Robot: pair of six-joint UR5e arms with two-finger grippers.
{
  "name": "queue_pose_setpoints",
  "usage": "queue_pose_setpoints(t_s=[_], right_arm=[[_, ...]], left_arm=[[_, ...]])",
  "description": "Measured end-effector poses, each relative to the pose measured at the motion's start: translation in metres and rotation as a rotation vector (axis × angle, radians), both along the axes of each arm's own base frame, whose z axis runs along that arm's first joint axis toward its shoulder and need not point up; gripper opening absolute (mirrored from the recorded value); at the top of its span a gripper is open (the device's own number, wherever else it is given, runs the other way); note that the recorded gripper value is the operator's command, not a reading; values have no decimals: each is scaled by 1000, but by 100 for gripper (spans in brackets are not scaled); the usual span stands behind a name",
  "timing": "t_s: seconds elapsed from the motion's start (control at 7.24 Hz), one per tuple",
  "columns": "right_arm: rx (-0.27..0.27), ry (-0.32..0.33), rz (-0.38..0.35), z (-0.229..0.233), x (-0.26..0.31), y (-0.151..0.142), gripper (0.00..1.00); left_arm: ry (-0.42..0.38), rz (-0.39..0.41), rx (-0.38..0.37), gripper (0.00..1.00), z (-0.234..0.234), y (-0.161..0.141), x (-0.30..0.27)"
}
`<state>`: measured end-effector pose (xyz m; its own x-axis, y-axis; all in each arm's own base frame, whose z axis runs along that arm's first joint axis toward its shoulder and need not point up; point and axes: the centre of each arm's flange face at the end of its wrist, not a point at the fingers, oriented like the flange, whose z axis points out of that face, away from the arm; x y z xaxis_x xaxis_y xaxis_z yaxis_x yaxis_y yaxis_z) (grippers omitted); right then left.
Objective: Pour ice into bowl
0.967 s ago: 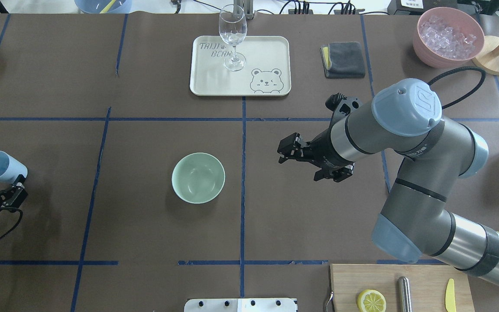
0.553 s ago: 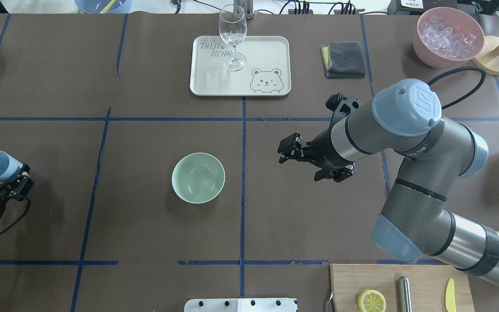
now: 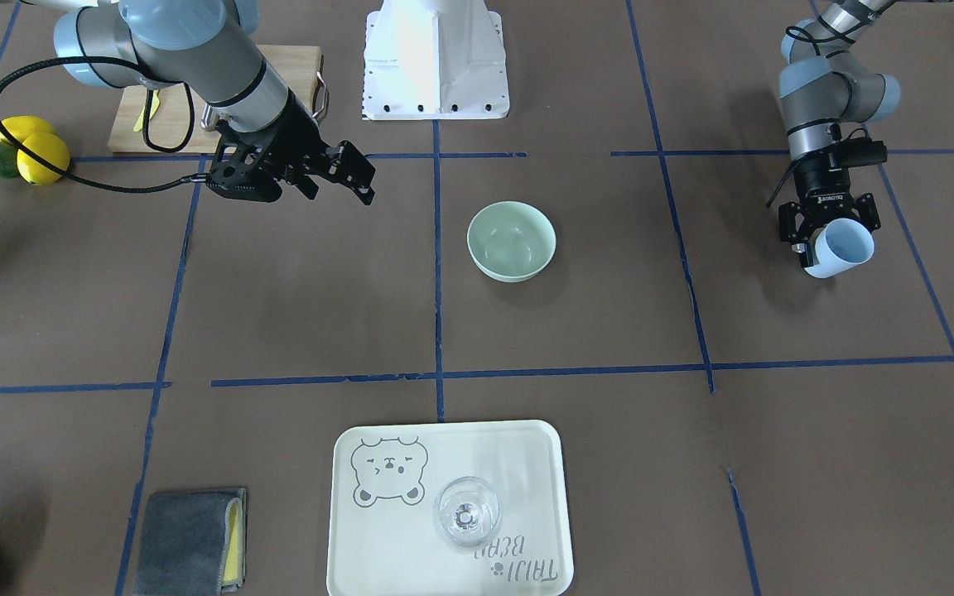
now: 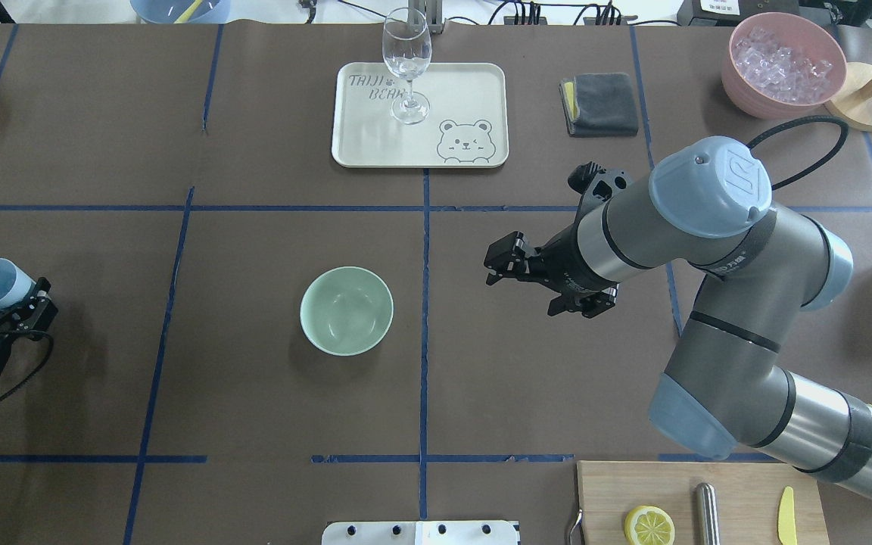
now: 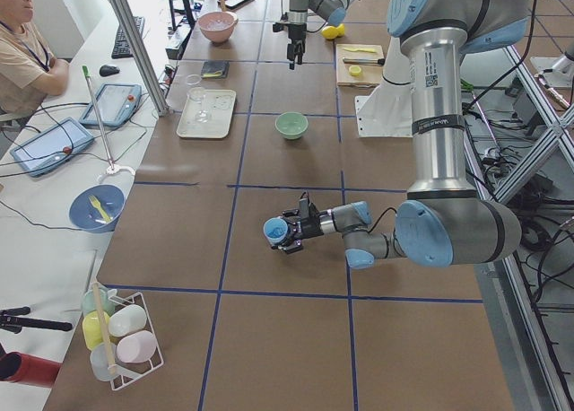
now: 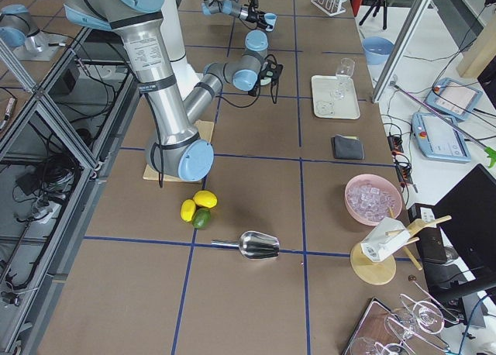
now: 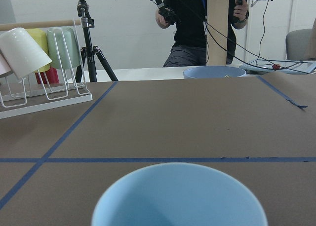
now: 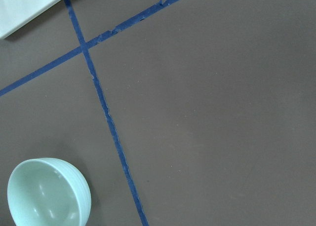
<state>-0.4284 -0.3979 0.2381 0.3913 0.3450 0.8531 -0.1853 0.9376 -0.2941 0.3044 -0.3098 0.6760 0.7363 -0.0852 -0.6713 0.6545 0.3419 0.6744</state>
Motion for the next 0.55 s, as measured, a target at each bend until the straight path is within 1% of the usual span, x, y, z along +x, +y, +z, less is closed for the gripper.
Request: queue_pose_setpoints(t_s=[0.14,0.28,0.55], right_arm=[[0,-1,0,0,0,0,100],[1,-1,0,-1,0,0,100],[2,-3,-1,-2,0,0,100]], left_arm=[[0,-1,0,11,0,-1,0],[-2,0,1,0,-1,-1,-1],[-39,14,21,0,-13,-6,-1]])
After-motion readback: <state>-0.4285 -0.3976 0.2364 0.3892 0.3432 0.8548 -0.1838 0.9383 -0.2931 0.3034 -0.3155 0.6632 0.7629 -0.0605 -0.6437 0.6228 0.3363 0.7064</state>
